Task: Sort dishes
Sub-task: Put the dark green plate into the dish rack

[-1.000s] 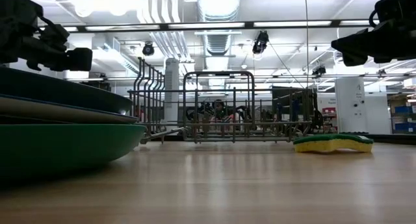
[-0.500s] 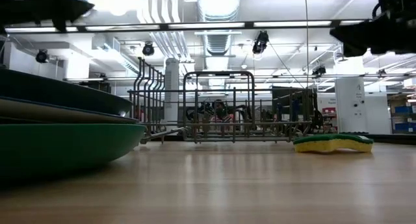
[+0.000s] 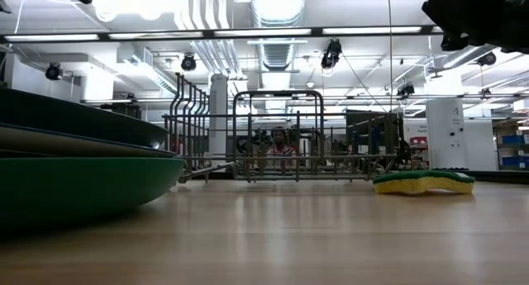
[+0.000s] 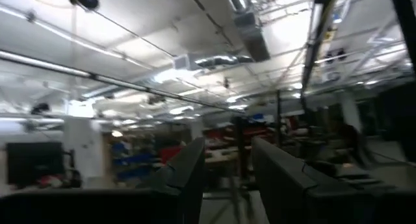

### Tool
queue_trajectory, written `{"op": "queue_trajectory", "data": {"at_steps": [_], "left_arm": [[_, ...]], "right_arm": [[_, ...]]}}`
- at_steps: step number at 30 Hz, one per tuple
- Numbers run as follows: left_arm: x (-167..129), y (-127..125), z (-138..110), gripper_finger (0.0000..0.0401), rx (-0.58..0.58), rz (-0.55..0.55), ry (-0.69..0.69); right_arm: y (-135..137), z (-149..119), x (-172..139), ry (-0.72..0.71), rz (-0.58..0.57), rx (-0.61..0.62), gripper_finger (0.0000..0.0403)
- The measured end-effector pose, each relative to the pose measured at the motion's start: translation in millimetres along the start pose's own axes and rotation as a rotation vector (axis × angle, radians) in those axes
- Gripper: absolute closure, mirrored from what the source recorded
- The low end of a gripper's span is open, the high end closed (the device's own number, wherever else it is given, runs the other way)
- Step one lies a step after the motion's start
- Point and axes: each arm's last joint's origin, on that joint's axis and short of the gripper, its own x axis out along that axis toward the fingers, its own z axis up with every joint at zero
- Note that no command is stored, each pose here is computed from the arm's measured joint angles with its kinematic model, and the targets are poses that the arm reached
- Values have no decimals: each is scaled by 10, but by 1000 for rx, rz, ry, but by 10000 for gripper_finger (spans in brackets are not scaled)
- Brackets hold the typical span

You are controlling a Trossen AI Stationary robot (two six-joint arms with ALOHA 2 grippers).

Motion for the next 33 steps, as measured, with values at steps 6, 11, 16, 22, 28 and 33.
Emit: {"op": "queue_trajectory", "data": {"at_steps": [6, 11, 16, 22, 28, 33], "left_arm": [[120, 27, 57, 285, 2, -100, 46], [123, 4, 139, 285, -19, -88, 169], [90, -21, 77, 285, -35, -96, 222], [55, -38, -133, 285, -64, -127, 257], [55, -64, -204, 285, -121, -159, 259], [68, -71, -154, 285, -189, -160, 252]], "right_arm": [[-7, 19, 0, -19, -7, 7, 351], [-6, 19, 0, -20, -6, 8, 352], [-19, 54, -2, -55, -20, 61, 343], [-80, 166, 49, -47, -96, 228, 351], [-148, 416, 323, 44, -61, 196, 364], [-206, 603, 762, 243, -65, 156, 364]]}}
